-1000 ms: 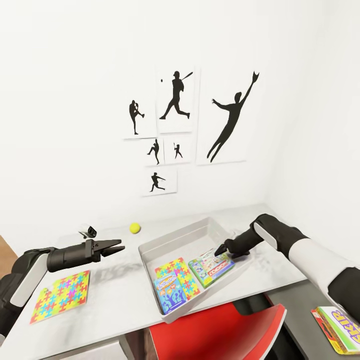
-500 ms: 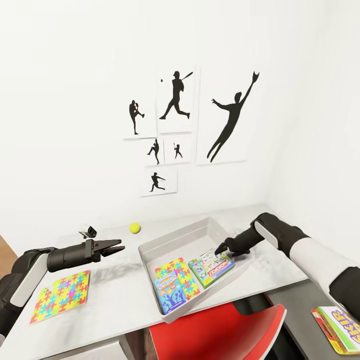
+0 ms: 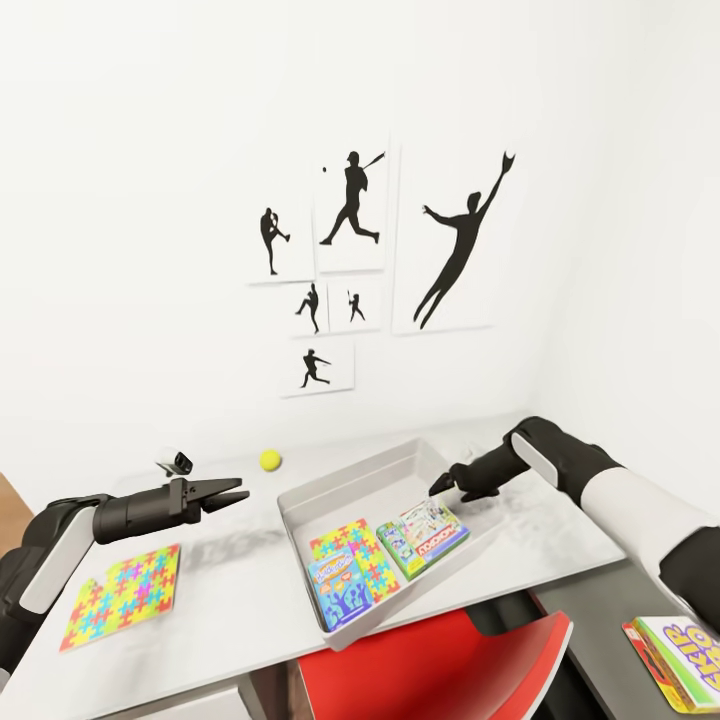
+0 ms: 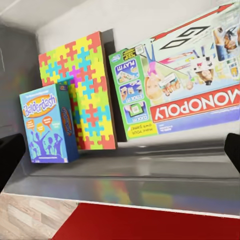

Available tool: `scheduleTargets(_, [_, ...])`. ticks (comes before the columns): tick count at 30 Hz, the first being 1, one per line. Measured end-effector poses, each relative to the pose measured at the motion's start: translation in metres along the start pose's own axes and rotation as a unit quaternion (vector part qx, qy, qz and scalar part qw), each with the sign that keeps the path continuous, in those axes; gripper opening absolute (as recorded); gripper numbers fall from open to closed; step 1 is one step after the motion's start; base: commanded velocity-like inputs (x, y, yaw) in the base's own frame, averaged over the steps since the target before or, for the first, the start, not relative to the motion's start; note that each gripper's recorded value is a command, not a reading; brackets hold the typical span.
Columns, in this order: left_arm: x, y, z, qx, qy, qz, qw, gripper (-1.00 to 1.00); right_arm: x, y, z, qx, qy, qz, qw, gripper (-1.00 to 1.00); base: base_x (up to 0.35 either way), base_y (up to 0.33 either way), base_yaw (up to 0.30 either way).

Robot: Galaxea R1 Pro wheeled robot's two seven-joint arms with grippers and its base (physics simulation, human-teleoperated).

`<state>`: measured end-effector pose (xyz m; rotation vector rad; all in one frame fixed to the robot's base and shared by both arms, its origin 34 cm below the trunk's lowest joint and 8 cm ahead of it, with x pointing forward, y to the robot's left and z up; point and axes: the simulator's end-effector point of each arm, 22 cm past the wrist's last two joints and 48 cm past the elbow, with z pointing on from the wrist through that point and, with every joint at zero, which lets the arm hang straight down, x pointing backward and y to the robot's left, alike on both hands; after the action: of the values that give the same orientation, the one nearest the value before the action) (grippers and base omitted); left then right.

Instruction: Put all the toys in the child's room - the three board games (two on the bed and one on the table), the two jigsaw puzzles on the table, and the tennis ball on the table - inside the toy box on the table in the child's room.

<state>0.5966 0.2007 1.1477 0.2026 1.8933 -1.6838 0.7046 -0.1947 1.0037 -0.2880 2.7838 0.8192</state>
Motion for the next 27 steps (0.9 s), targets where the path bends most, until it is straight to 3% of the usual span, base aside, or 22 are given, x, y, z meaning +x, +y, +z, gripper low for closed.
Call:
scheduleTargets(3, [-0.001, -0.002, -0.001, 0.001, -0.001, 0.002, 1.0000, 1.00, -0.008, 0.009, -0.006, -0.012, -0.014, -0.001, 0.9998, 1.00, 0.000, 0.000, 0.000])
scheduleTargets(9, [-0.002, -0.007, -0.001, 0.002, -0.002, 0.007, 1.0000, 1.00, -0.029, 0.053, -0.020, -0.044, -0.044, -0.050, 0.9969, 1.00, 0.000, 0.000, 0.000])
scheduleTargets(12, [-0.003, -0.009, -0.002, 0.002, -0.003, 0.009, 0.9999, 1.00, -0.033, 0.061, -0.028, -0.047, -0.054, -0.064, 0.9954, 1.00, 0.000, 0.000, 0.000])
scheduleTargets(21, [-0.005, -0.017, -0.003, 0.005, -0.005, 0.016, 0.9998, 1.00, -0.038, 0.050, -0.063, -0.070, -0.105, -0.048, 0.9909, 1.00, 0.000, 0.000, 0.000])
scheduleTargets(24, [-0.006, -0.019, -0.003, 0.005, -0.005, 0.019, 0.9998, 1.00, -0.035, 0.047, -0.072, -0.085, -0.125, -0.037, 0.9877, 1.00, 0.000, 0.000, 0.000])
scheduleTargets(27, [-0.007, -0.022, -0.004, 0.007, -0.007, 0.021, 0.9997, 1.00, -0.030, 0.038, -0.096, -0.111, -0.166, -0.024, 0.9796, 1.00, 0.000, 0.000, 0.000])
